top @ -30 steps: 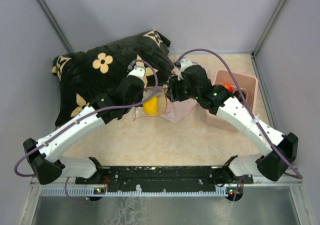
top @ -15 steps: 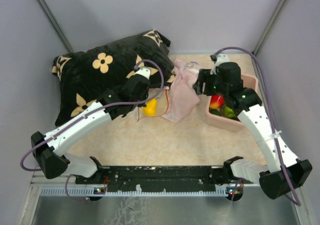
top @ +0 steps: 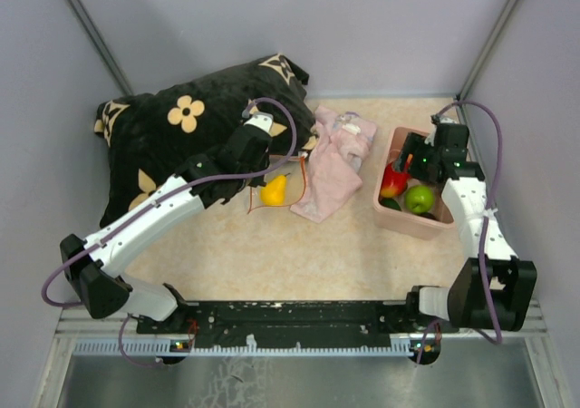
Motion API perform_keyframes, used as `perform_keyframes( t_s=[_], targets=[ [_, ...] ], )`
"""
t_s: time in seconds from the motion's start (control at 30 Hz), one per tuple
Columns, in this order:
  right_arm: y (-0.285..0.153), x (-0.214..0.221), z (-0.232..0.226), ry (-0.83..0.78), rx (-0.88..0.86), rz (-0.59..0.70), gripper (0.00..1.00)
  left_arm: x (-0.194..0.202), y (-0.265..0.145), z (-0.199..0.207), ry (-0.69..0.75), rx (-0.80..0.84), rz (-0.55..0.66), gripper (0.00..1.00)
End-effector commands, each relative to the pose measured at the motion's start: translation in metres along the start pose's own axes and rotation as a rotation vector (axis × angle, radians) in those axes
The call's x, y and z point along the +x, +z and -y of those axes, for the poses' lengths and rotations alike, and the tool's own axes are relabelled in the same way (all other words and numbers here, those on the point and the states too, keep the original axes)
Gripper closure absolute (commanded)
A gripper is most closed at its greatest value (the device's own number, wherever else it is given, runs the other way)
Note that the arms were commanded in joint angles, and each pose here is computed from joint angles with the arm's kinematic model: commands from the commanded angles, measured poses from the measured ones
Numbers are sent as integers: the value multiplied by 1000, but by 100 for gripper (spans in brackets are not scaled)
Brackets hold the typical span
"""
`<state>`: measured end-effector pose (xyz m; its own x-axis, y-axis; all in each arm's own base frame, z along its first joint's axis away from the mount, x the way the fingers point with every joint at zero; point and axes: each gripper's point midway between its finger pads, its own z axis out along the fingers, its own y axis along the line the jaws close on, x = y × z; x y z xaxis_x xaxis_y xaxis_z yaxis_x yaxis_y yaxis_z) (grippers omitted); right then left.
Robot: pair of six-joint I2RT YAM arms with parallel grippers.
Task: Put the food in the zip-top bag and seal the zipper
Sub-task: Pick up the fake fruit from the bin.
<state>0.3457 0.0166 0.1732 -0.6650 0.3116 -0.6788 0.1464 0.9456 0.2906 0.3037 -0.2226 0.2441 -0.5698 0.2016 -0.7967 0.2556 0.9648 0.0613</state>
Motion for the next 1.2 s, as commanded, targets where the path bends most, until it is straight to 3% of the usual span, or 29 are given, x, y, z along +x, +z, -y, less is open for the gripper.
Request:
perform_keyframes(
  t_s=[0.0,0.37,0.77,1.17],
  targets=[
    [20,-26,13,58,-20,88,28,-11,1,-5,-21,-12,18,100],
    [73,-12,16,109,-73,8,25,-1,13,-34,-48,-80,-19,100],
    [91,11,13,85,-126,-118,22,0,16,-40,-70,-78,-29,100],
    [56,-3,11,53,-97,-36,55,3,17,-39,-77,-77,-38,100]
  ],
)
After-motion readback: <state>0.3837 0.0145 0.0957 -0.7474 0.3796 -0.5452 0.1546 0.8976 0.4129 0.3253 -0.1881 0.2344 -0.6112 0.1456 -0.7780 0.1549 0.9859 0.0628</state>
